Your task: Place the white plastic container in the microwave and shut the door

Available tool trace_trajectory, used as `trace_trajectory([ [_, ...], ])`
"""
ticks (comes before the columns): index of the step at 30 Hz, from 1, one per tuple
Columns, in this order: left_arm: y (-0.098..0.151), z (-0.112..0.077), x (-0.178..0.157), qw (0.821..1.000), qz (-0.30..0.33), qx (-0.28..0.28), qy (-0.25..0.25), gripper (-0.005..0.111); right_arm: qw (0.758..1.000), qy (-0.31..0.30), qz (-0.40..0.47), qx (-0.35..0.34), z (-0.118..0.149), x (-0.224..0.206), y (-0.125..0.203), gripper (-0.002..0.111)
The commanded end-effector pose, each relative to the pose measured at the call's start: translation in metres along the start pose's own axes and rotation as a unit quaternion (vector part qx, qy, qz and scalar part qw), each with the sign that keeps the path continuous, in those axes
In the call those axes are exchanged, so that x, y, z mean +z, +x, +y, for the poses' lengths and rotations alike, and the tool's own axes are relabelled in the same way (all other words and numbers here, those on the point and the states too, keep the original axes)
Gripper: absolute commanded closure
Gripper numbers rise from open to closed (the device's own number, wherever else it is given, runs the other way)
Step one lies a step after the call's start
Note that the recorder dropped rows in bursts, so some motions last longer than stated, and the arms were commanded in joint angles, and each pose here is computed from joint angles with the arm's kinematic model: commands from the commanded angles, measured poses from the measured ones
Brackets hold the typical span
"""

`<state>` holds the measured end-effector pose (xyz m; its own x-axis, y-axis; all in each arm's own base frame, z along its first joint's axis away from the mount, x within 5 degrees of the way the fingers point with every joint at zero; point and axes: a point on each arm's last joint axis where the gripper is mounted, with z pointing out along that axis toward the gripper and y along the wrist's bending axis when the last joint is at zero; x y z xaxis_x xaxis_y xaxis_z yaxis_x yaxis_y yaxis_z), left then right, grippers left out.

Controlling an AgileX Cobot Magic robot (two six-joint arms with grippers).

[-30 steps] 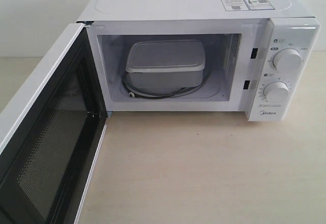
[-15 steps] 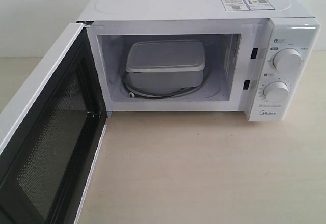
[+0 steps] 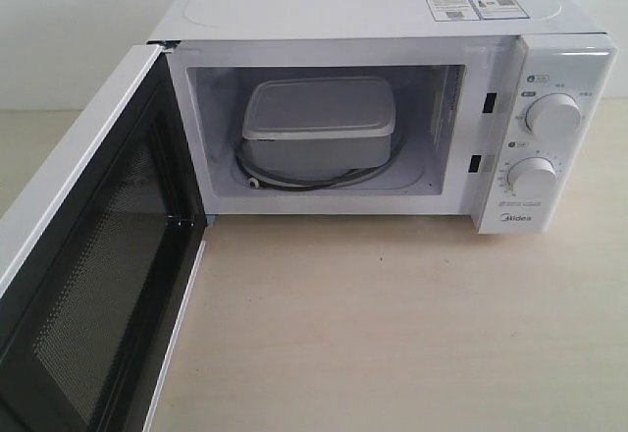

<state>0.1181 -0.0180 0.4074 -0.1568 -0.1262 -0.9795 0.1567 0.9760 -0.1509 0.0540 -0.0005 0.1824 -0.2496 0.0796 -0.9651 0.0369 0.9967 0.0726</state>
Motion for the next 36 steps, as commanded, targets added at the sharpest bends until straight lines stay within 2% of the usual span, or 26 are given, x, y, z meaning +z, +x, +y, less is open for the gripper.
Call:
trace_trajectory([
  [1,-0.009,-0.006,0.010,0.994,0.106,0.016,0.019,0.102,1.000,0.002,-0.004,0.000,0.000,0.000,-0.001,0.108],
  [6,-0.018,-0.009,0.031,0.975,0.216,0.023,0.036,0.102,1.000,0.002,-0.004,0.000,0.000,0.000,-0.001,0.108],
  [8,-0.017,-0.008,0.040,0.963,0.267,0.025,0.039,0.102,1.000,0.002,-0.004,0.000,0.000,0.000,-0.001,0.108],
  [12,-0.003,-0.005,0.060,0.934,0.352,0.029,0.046,0.102,1.000,0.002,-0.004,0.000,0.000,0.000,-0.001,0.108],
  [16,0.014,-0.007,0.081,0.903,0.422,0.005,0.078,0.102,1.000,0.002,-0.004,0.000,0.000,0.000,-0.001,0.108],
  [24,0.037,-0.008,0.119,0.872,0.472,0.006,0.129,0.102,1.000,0.002,-0.004,0.000,0.000,0.000,-0.001,0.108],
  [28,0.052,-0.016,0.135,0.853,0.501,0.000,0.148,0.102,1.000,0.002,-0.004,0.000,0.000,0.000,-0.001,0.108],
  [32,0.065,-0.039,0.150,0.841,0.502,0.018,0.202,0.102,1.000,0.002,-0.004,0.000,0.000,0.000,-0.001,0.108],
  [36,0.073,-0.063,0.161,0.848,0.474,0.041,0.231,0.102,1.000,0.002,-0.004,0.000,0.000,0.000,-0.001,0.108],
])
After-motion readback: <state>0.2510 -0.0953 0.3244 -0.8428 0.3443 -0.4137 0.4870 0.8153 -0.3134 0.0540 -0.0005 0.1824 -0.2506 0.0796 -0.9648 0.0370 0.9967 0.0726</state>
